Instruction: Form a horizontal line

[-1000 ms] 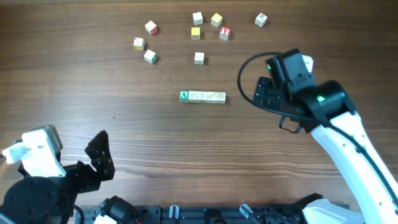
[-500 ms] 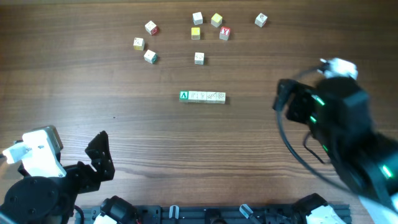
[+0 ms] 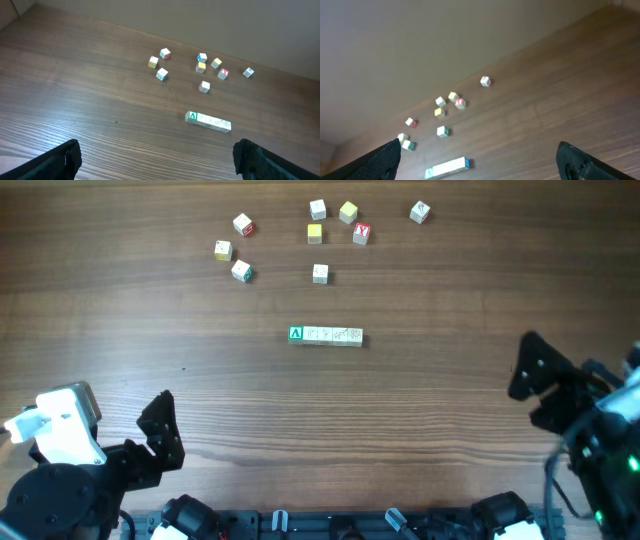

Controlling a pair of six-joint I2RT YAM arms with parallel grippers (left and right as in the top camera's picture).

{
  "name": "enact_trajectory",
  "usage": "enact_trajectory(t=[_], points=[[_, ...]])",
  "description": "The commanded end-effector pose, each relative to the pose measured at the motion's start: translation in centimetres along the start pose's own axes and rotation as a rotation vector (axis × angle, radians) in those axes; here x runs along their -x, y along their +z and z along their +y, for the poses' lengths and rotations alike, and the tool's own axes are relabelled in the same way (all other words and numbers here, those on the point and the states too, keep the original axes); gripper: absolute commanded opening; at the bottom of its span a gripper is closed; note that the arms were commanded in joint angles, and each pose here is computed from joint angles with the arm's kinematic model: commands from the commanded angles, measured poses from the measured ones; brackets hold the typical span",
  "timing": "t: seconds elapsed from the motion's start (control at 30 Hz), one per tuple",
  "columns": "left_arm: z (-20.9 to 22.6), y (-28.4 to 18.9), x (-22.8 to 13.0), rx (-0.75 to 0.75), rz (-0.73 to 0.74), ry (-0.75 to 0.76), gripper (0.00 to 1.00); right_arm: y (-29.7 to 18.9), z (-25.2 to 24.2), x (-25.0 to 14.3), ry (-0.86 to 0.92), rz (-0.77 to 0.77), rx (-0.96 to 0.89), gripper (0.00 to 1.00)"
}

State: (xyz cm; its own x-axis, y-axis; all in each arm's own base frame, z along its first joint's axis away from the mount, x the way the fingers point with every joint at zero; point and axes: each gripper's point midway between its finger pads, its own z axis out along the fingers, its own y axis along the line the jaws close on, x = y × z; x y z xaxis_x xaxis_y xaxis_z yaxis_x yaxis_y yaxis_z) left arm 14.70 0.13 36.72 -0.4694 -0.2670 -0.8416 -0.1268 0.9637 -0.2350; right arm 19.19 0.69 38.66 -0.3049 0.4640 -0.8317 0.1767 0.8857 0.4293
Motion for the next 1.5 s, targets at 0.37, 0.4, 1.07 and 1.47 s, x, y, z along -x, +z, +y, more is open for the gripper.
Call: enact_trajectory(t=[0.37, 0.4, 1.07, 1.47], points=[[0.0, 0.1, 0.2, 0.005, -0.003, 0.01, 1.0, -5.9, -2.6, 1.2, 0.052, -0.166, 0.026, 1.0], [0.0, 0.1, 0.1, 0.005, -0.002, 0.01, 1.0, -6.3, -2.9, 1.2, 0.056, -0.174, 0.017, 1.0], [0.0, 0.1, 0.2, 0.005, -0.003, 0.01, 1.0, -7.7, -3.7, -1.2, -0.304, -0.317, 0.05, 1.0], [0.0, 0.1, 0.2, 0.005, -0.003, 0.01, 1.0, -0.3, 2.0, -2.6, -0.362, -0.534, 0.411, 1.0]])
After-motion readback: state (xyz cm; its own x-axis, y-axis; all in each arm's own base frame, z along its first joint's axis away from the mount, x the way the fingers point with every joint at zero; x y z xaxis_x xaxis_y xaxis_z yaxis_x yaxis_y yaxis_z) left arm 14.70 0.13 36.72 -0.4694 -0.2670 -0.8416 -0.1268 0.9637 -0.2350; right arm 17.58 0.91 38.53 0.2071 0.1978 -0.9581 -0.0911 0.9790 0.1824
